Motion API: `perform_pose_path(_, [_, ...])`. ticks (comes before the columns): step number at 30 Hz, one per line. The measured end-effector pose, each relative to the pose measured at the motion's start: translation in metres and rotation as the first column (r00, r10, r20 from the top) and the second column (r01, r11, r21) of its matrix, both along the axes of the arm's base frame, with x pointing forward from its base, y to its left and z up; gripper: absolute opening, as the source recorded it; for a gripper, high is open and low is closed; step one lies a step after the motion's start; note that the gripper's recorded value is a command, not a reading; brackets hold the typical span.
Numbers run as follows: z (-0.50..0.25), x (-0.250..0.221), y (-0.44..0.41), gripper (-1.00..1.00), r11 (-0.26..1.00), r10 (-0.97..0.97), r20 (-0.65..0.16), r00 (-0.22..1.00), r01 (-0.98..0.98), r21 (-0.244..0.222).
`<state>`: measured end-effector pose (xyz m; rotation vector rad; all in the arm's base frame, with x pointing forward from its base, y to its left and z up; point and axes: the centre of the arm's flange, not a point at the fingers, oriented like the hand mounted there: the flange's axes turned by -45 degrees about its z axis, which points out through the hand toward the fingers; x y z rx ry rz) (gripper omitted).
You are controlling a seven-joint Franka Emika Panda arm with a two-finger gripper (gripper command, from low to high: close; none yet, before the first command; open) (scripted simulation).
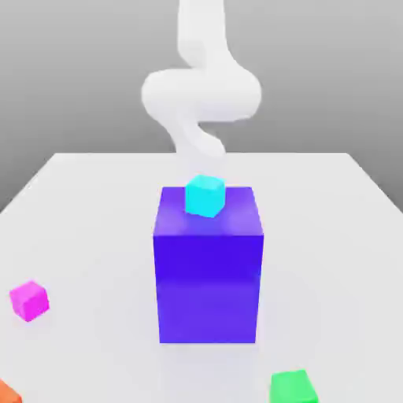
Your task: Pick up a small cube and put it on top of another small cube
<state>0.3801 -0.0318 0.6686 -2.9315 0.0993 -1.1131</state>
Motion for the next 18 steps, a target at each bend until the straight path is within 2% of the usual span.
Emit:
perform_pose_path(4, [-0.076,0.040,-0.057,0.00,0.996,-0.080,-0.121,0.989,0.084,0.029])
perform_pose_path(9, [-0.176,0.057,-0.128,0.00,0.979,-0.177,-0.264,0.948,0.198,0.054])
perform_pose_path(14, [-0.278,0.042,-0.194,0.00,0.946,-0.269,-0.402,0.875,0.319,0.063])
perform_pose_path(18, [-0.358,0.004,-0.246,0.00,0.900,-0.346,-0.506,0.790,0.432,0.057])
